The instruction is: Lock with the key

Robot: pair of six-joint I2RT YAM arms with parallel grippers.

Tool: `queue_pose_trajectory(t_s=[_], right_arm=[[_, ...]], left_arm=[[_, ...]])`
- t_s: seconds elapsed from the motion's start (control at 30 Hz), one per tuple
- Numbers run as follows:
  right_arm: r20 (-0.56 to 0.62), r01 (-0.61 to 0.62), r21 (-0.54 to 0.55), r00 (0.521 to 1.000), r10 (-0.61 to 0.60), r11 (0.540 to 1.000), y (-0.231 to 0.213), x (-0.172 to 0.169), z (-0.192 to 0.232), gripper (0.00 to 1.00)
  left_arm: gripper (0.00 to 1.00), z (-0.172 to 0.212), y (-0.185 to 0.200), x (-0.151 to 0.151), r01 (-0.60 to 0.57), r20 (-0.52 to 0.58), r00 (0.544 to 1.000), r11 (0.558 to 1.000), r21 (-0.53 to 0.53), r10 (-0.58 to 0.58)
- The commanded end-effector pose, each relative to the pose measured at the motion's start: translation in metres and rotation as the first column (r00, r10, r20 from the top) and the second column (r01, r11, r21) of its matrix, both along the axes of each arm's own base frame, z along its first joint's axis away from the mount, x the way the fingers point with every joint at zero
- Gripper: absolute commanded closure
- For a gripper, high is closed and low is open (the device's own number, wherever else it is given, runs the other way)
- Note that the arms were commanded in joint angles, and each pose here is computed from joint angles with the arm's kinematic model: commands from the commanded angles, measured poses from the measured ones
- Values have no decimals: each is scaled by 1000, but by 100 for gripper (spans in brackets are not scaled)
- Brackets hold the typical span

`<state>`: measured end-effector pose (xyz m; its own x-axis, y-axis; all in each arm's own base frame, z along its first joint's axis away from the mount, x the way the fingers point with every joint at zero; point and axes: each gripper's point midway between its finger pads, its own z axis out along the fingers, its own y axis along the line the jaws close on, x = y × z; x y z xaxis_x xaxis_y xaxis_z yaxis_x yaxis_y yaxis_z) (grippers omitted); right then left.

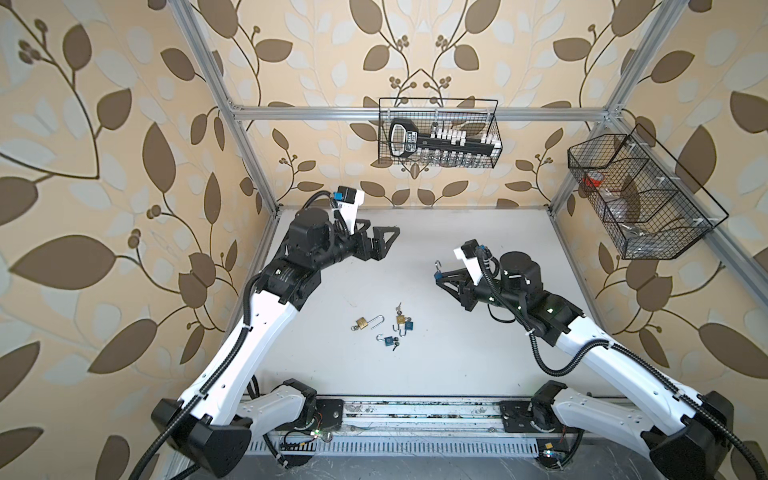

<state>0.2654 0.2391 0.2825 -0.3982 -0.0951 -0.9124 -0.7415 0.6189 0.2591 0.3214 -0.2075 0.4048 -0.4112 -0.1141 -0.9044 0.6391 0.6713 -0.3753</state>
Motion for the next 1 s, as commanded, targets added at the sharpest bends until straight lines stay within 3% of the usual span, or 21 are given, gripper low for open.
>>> queue_pose_trajectory(t_s=[0.0, 0.17, 0.3, 0.53, 0.73, 0.97], right_arm=[[-30, -86, 88, 996, 89, 992, -6, -10, 12, 100], [-55, -128, 155, 989, 138, 980, -20, -15, 20, 100], [-70, -114, 176, 989, 127, 978, -32, -14, 21, 100], [-110, -204, 178, 968, 225, 963, -28, -15, 16, 100], [-113, -301, 172, 940, 323, 938, -21, -23, 19, 100], [-142, -442, 148, 876, 462, 884, -5, -51, 15, 100]], left_arm=[[1, 35, -26, -8, 209, 93, 974, 978, 5, -208], [1, 38, -52, 3, 345, 116, 933, 938, -15, -341], [1, 19, -57, -3, 394, 106, 914, 919, 12, -393], [1, 1, -57, -30, 421, 168, 887, 902, 94, -431], [2, -29, -83, -76, 500, 168, 819, 826, 259, -548], [11, -25, -87, -96, 575, 177, 766, 781, 243, -618]])
